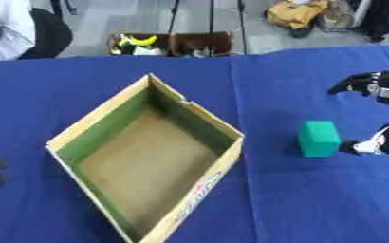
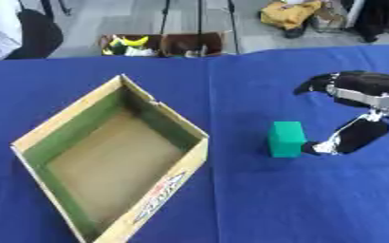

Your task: Pick up objects on the table and place them in the box.

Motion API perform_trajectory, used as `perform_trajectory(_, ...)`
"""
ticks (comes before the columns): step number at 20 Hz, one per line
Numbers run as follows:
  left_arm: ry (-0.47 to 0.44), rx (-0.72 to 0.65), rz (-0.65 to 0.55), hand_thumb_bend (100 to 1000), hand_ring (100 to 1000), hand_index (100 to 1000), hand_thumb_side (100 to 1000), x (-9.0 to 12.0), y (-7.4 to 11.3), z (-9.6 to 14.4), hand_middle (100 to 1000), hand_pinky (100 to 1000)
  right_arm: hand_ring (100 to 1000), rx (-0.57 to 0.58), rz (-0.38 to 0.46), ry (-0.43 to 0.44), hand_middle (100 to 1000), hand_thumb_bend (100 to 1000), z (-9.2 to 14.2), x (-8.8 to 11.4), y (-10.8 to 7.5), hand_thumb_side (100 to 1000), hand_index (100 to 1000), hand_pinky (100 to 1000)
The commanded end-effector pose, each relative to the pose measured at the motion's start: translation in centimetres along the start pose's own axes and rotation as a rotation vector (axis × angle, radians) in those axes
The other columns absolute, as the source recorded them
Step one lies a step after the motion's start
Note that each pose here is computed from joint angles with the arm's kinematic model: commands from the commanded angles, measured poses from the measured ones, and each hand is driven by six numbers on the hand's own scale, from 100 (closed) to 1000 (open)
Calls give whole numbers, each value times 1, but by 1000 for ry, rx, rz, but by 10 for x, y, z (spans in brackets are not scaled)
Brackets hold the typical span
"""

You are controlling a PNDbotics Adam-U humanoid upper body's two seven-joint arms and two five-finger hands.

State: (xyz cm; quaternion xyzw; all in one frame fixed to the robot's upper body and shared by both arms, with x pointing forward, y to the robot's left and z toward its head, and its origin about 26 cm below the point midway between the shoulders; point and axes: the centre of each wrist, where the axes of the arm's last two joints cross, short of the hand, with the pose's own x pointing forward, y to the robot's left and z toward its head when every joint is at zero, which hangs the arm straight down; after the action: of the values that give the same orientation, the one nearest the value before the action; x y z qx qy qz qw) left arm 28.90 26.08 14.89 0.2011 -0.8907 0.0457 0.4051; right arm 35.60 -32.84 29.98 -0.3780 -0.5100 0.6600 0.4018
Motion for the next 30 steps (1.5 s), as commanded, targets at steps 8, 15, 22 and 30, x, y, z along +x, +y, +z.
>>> perform_trajectory(8,-29,-15,1,166,391,810,914,6,3,-4,552,225,955,65,-23,27,910,497,-18,-8,-2,356,983,819)
perform_trajectory(15,-27,-17,4,161,391,809,912,7,2,-4,552,223,932,106,-21,52,896,434,-31,-6,6,365,971,795)
perform_trajectory(22,-26,-18,6,158,392,809,912,7,2,-4,552,222,885,140,-38,90,889,386,-43,-10,17,360,964,792)
perform_trajectory(30,-26,-17,8,154,392,809,911,7,1,-4,552,221,790,161,-46,100,855,351,-48,-13,23,344,933,770)
